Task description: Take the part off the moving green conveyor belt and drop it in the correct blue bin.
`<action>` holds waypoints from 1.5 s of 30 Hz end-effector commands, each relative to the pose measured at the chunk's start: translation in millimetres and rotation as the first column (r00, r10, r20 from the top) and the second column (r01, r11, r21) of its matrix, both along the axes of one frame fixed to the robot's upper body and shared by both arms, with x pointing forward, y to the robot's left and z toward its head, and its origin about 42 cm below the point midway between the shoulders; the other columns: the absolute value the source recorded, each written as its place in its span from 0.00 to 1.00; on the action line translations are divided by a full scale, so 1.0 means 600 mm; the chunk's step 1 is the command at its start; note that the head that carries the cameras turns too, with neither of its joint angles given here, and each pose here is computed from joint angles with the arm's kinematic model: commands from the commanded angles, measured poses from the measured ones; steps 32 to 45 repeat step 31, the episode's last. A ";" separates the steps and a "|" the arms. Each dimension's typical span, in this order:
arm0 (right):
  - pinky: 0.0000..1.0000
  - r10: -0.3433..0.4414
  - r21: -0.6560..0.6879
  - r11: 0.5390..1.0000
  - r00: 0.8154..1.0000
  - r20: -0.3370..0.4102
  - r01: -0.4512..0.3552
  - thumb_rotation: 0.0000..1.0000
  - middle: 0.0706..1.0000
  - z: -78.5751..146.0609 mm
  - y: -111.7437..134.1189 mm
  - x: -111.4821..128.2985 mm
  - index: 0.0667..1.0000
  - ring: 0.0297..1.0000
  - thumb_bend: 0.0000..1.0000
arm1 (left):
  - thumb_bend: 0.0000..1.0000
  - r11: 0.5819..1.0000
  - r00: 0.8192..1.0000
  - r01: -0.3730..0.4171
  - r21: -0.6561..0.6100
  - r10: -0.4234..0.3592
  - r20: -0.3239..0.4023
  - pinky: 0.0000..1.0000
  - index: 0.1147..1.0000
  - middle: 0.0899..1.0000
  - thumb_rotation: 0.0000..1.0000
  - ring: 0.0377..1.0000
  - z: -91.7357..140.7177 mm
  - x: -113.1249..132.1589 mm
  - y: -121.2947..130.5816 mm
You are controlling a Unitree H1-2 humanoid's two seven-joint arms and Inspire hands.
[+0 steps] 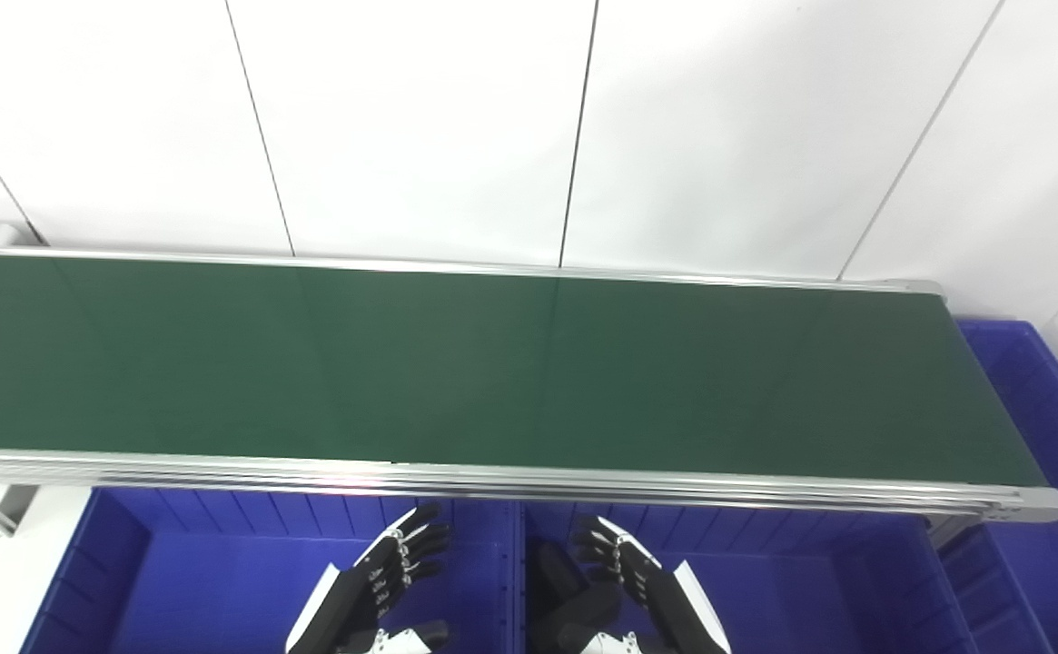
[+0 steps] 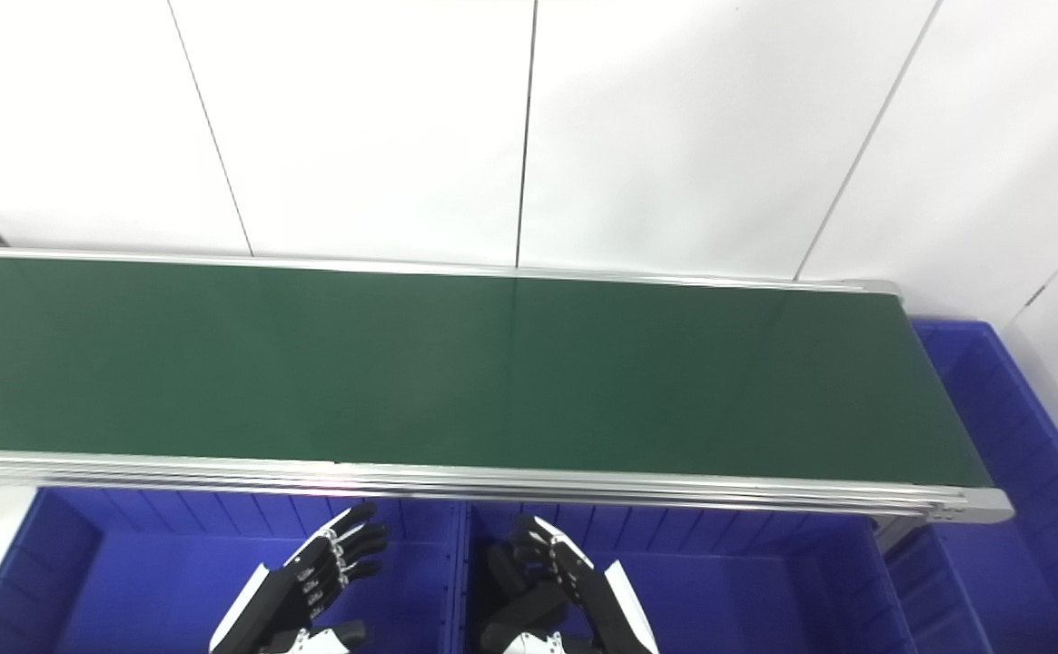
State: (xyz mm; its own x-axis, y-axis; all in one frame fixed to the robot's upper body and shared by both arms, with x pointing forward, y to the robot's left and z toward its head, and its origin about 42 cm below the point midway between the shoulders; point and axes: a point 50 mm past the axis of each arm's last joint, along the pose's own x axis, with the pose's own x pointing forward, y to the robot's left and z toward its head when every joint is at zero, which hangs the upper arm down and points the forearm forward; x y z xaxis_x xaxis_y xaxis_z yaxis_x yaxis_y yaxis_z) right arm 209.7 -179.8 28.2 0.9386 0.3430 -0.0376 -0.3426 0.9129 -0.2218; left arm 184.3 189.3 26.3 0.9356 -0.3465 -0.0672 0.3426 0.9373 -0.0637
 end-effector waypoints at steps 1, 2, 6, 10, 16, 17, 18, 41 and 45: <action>0.77 -0.001 0.024 1.000 0.996 0.088 -0.001 0.49 0.82 0.022 0.001 0.006 0.87 0.81 0.79 | 0.97 1.000 0.999 0.007 -0.008 -0.007 0.044 0.84 0.90 0.85 0.42 0.87 0.018 0.011 -0.006; 0.77 -0.002 0.024 1.000 0.996 0.089 0.000 0.49 0.82 0.024 0.001 0.007 0.87 0.81 0.79 | 0.97 1.000 0.999 0.006 -0.009 -0.006 0.043 0.84 0.90 0.85 0.42 0.87 0.020 0.012 -0.006; 0.77 -0.005 0.031 1.000 0.996 0.090 0.002 0.49 0.82 0.030 0.000 0.012 0.87 0.81 0.79 | 0.96 1.000 0.999 0.008 -0.006 -0.008 0.044 0.84 0.91 0.86 0.43 0.87 0.025 0.016 -0.007; 0.76 -0.008 0.033 0.999 0.996 0.094 0.005 0.51 0.82 0.034 0.000 0.020 0.87 0.81 0.80 | 0.96 1.000 0.999 0.008 -0.001 -0.008 0.041 0.83 0.91 0.86 0.44 0.87 0.031 0.021 -0.004; 0.74 -0.015 0.039 0.999 0.995 0.097 0.011 0.56 0.82 0.039 0.001 0.030 0.87 0.80 0.80 | 0.97 1.000 0.999 0.007 0.011 -0.008 0.045 0.82 0.89 0.86 0.47 0.86 0.037 0.030 0.000; 0.74 -0.016 0.039 0.999 0.995 0.096 0.012 0.56 0.82 0.039 0.001 0.032 0.87 0.80 0.81 | 0.97 1.000 0.999 0.007 0.015 -0.007 0.046 0.82 0.89 0.86 0.47 0.86 0.037 0.031 0.001; 0.74 -0.017 0.039 0.999 0.995 0.097 0.013 0.57 0.82 0.039 0.001 0.032 0.87 0.80 0.81 | 0.97 1.000 0.999 0.006 0.018 -0.007 0.048 0.82 0.89 0.86 0.47 0.86 0.037 0.032 0.002; 0.73 -0.015 0.030 0.999 0.995 0.095 0.012 0.57 0.81 0.043 0.003 0.038 0.87 0.79 0.82 | 0.97 1.000 0.999 0.010 0.022 -0.011 0.038 0.82 0.89 0.87 0.46 0.86 0.040 0.036 0.003; 0.73 -0.015 0.030 0.999 0.995 0.095 0.012 0.57 0.81 0.043 0.003 0.038 0.87 0.79 0.82 | 0.97 1.000 0.999 0.010 0.022 -0.011 0.038 0.82 0.89 0.87 0.46 0.86 0.040 0.036 0.003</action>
